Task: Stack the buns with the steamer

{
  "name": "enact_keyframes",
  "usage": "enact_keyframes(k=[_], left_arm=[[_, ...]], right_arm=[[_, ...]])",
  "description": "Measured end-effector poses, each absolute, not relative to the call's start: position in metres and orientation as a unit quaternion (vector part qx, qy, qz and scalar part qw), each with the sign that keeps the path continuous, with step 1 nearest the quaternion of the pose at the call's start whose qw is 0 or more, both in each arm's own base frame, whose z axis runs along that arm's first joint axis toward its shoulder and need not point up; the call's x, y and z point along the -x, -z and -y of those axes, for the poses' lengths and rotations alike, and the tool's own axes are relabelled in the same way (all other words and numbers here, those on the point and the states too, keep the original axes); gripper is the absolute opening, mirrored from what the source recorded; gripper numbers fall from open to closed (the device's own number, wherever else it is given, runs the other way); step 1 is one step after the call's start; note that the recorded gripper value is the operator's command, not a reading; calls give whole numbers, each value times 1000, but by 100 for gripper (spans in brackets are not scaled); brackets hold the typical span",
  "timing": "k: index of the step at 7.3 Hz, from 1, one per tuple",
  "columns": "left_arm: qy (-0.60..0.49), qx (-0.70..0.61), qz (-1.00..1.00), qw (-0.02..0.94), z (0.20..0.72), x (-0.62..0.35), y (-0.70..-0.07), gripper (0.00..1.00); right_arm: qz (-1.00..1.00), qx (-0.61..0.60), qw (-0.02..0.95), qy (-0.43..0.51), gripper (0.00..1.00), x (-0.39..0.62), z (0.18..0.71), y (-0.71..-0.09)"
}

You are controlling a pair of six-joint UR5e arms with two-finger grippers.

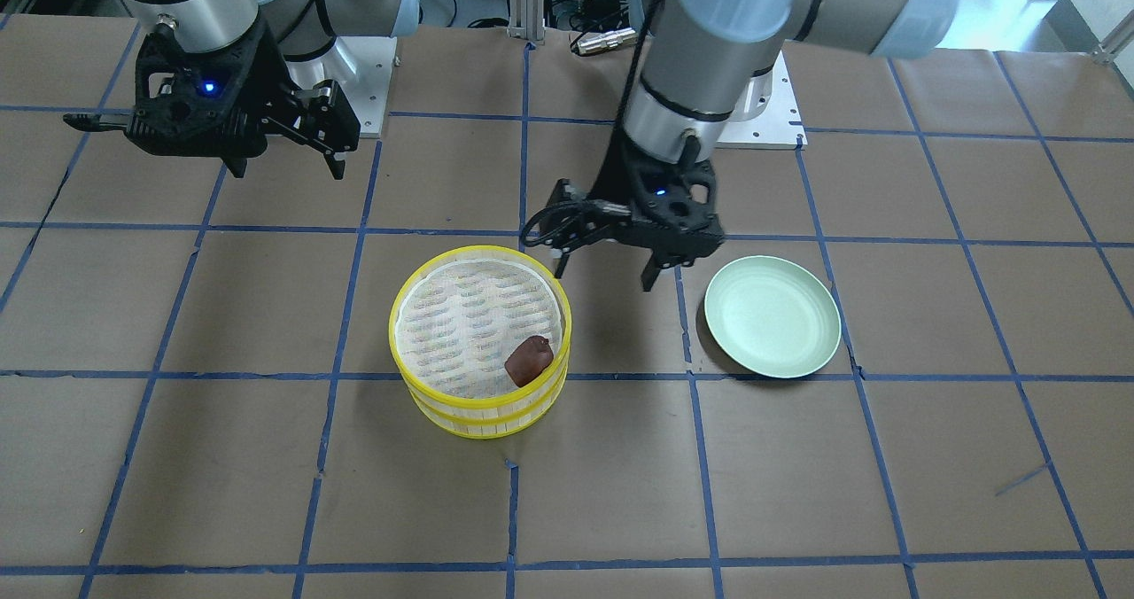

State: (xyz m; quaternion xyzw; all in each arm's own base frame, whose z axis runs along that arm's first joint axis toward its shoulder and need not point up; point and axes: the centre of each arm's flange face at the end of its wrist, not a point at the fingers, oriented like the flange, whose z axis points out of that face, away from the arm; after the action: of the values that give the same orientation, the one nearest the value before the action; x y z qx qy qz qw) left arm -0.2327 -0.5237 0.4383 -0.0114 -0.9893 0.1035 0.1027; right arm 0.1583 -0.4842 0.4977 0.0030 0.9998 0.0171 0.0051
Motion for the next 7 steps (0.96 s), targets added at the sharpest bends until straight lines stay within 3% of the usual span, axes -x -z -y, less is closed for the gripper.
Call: enact_keyframes(k=[3,7], left_arm=[[-48,62,996,29,513,133,-526,100],[-10,66,998,-6,496,116,-534,100]], right_arm=[[-1000,-3,4,-14,100,-159,483,-501],[-1000,-1,8,-12,100,-160,480,-503]])
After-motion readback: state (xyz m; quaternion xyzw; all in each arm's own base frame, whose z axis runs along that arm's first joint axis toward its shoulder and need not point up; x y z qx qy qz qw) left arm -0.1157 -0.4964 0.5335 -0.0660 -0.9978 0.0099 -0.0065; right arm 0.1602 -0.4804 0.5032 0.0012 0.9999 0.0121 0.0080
